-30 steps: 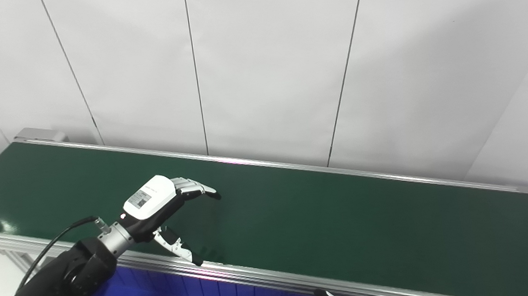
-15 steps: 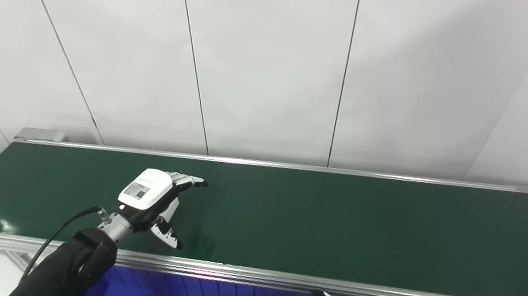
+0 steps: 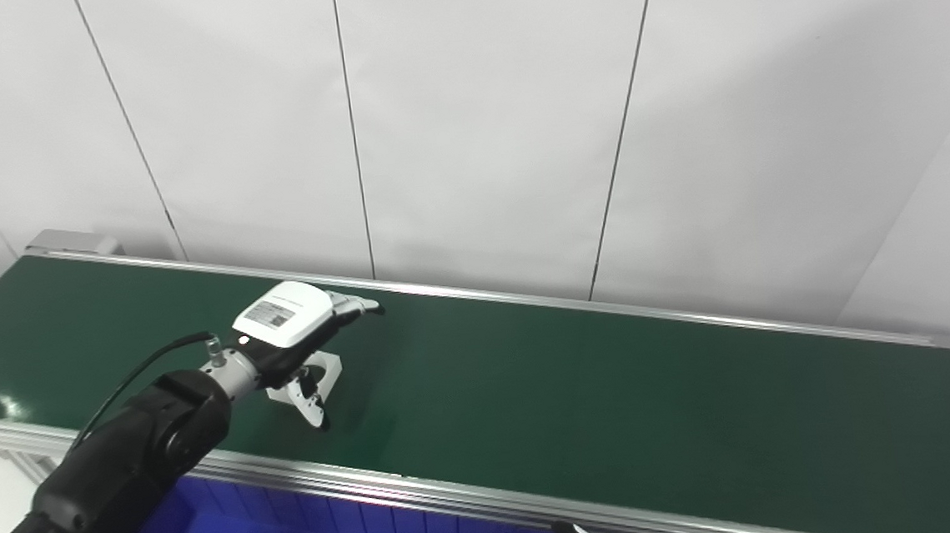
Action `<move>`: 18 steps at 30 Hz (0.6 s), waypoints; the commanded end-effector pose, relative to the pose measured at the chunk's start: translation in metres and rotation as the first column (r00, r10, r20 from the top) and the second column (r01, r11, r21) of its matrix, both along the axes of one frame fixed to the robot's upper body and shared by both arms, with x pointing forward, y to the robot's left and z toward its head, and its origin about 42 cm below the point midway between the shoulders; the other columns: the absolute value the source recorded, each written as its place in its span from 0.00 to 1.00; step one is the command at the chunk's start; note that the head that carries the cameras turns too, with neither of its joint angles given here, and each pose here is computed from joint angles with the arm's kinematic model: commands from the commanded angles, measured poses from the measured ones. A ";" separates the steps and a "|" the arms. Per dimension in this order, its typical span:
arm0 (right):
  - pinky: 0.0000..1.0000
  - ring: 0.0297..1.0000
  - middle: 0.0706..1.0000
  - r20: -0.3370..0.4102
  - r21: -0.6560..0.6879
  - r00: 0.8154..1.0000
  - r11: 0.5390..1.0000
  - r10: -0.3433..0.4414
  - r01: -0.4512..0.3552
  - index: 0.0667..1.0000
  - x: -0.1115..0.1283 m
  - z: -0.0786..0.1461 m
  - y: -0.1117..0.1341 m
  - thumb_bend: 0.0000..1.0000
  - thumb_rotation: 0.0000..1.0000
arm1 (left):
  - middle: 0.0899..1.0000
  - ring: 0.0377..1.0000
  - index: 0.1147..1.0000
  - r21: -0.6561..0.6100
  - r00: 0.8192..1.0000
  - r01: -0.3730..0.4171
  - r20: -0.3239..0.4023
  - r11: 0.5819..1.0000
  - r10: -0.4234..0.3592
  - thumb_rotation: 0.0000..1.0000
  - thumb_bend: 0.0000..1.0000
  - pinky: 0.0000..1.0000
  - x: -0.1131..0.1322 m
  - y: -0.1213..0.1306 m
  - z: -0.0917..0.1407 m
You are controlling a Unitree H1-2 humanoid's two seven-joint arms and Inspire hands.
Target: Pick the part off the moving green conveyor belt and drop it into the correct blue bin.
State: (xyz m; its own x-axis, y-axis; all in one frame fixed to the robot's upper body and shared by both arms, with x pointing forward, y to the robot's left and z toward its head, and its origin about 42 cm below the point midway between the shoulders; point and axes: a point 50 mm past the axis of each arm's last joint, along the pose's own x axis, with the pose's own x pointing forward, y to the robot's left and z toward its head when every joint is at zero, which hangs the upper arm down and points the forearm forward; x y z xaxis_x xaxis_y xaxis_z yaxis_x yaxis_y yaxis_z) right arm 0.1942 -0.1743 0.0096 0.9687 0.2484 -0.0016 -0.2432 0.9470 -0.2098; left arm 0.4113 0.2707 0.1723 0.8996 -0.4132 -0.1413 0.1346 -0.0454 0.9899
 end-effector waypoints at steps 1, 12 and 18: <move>0.77 0.82 0.85 0.075 0.037 0.997 0.999 0.005 -0.007 0.82 0.005 0.011 0.005 0.83 0.94 | 0.89 0.87 0.87 0.019 0.997 0.010 0.073 1.000 -0.011 0.03 1.00 0.79 0.014 -0.004 0.031; 0.78 0.83 0.85 0.076 0.048 0.997 0.999 0.006 -0.010 0.83 0.003 0.012 0.006 0.84 0.94 | 0.83 0.83 0.82 0.197 0.996 0.083 -0.003 0.977 -0.084 0.08 1.00 0.77 0.028 -0.024 0.026; 0.78 0.83 0.86 0.072 0.055 0.997 0.998 0.010 -0.013 0.83 0.001 0.013 0.006 0.84 0.94 | 0.82 0.82 0.80 0.252 0.995 0.091 -0.054 0.963 -0.080 0.09 1.00 0.76 0.033 -0.032 0.021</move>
